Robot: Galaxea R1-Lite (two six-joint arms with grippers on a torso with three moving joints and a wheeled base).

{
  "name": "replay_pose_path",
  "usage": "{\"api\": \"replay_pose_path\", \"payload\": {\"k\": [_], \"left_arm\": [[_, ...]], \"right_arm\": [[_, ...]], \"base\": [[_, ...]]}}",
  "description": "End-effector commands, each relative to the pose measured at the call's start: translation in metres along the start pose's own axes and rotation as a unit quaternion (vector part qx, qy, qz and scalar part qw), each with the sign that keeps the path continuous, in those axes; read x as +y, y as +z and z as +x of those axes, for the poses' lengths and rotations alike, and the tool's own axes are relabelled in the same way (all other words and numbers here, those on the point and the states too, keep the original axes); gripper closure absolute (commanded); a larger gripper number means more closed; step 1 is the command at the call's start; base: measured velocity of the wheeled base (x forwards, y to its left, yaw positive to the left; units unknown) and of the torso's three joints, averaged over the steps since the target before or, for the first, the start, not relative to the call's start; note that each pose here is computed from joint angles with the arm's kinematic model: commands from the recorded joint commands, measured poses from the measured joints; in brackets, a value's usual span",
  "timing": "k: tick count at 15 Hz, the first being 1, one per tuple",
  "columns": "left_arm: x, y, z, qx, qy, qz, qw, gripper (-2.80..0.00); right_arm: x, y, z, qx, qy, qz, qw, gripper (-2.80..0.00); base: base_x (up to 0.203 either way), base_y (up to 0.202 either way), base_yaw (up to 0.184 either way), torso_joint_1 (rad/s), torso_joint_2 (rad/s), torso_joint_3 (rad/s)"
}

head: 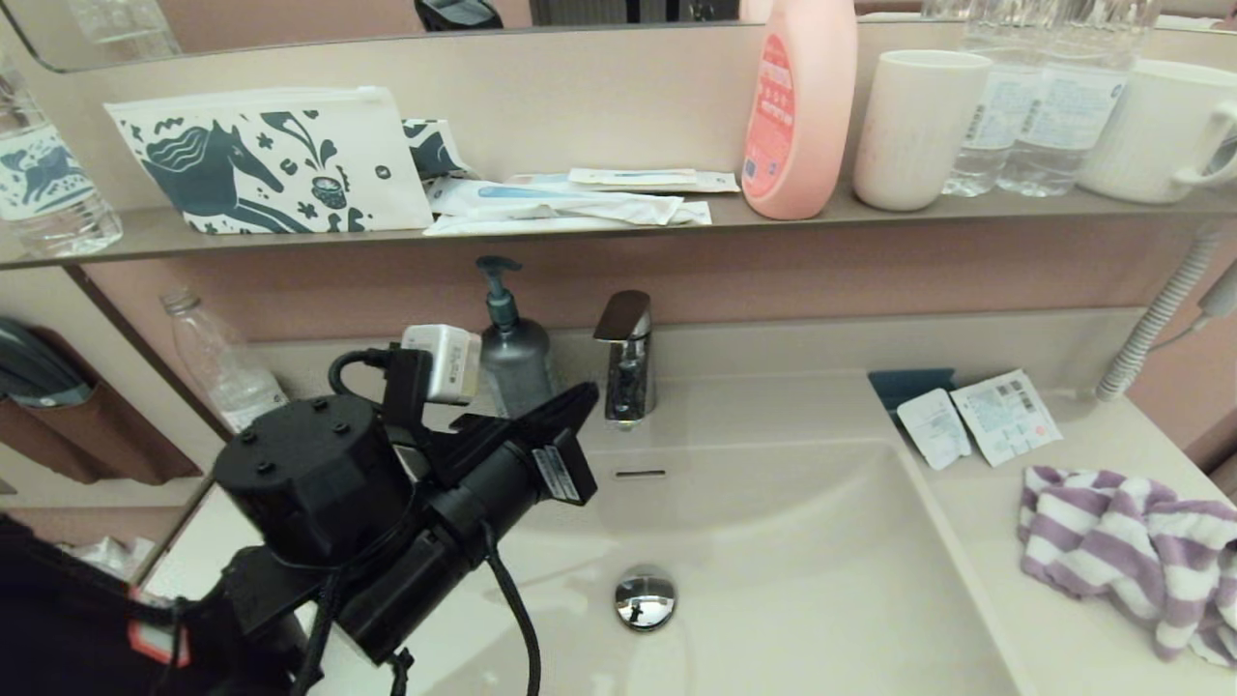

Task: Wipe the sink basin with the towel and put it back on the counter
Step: Turn on the faucet

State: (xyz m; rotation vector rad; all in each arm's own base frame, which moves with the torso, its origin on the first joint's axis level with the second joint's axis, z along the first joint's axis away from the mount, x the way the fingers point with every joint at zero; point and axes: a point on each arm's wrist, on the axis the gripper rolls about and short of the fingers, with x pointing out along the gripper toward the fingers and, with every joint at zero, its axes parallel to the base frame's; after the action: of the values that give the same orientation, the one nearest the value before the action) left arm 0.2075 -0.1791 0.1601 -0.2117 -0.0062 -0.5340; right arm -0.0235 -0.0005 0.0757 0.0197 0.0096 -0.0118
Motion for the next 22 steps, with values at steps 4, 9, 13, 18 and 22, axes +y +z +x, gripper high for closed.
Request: {"api": "replay_pose_path", "payload": {"k": [4, 9, 13, 18, 22], "left_arm": [[-0.006, -0.006, 0.025, -0.004, -0.008, -0.001, 1.0000, 0.00], [-0.010, -0.010, 0.051, -0.013, -0.017, -0.003, 0.9998, 0.00], [-0.009, -0.008, 0.062, -0.019, -0.014, -0.004, 0.9997, 0.00], [0.006, -0.001, 0.072, -0.037, 0.003, -0.004, 0.9993, 0.00], [0.019, 0.021, 0.076, -0.070, 0.016, -0.007, 0.9974, 0.00]], "right_arm": [[0.000, 0.000, 0.000, 0.001, 0.000, 0.000, 1.000, 0.00], [0.000, 0.000, 0.000, 0.001, 0.000, 0.000, 1.000, 0.00], [0.000, 0.000, 0.000, 0.001, 0.000, 0.000, 1.000, 0.00], [0.000, 0.000, 0.000, 0.001, 0.000, 0.000, 1.000, 0.00], [0.000, 0.000, 0.000, 0.001, 0.000, 0.000, 1.000, 0.00]], "base": [[0.000, 0.000, 0.000, 0.000, 0.00, 0.000], [0.000, 0.000, 0.000, 0.000, 0.00, 0.000], [0.000, 0.000, 0.000, 0.000, 0.00, 0.000], [0.000, 0.000, 0.000, 0.000, 0.00, 0.000], [0.000, 0.000, 0.000, 0.000, 0.00, 0.000]]}}
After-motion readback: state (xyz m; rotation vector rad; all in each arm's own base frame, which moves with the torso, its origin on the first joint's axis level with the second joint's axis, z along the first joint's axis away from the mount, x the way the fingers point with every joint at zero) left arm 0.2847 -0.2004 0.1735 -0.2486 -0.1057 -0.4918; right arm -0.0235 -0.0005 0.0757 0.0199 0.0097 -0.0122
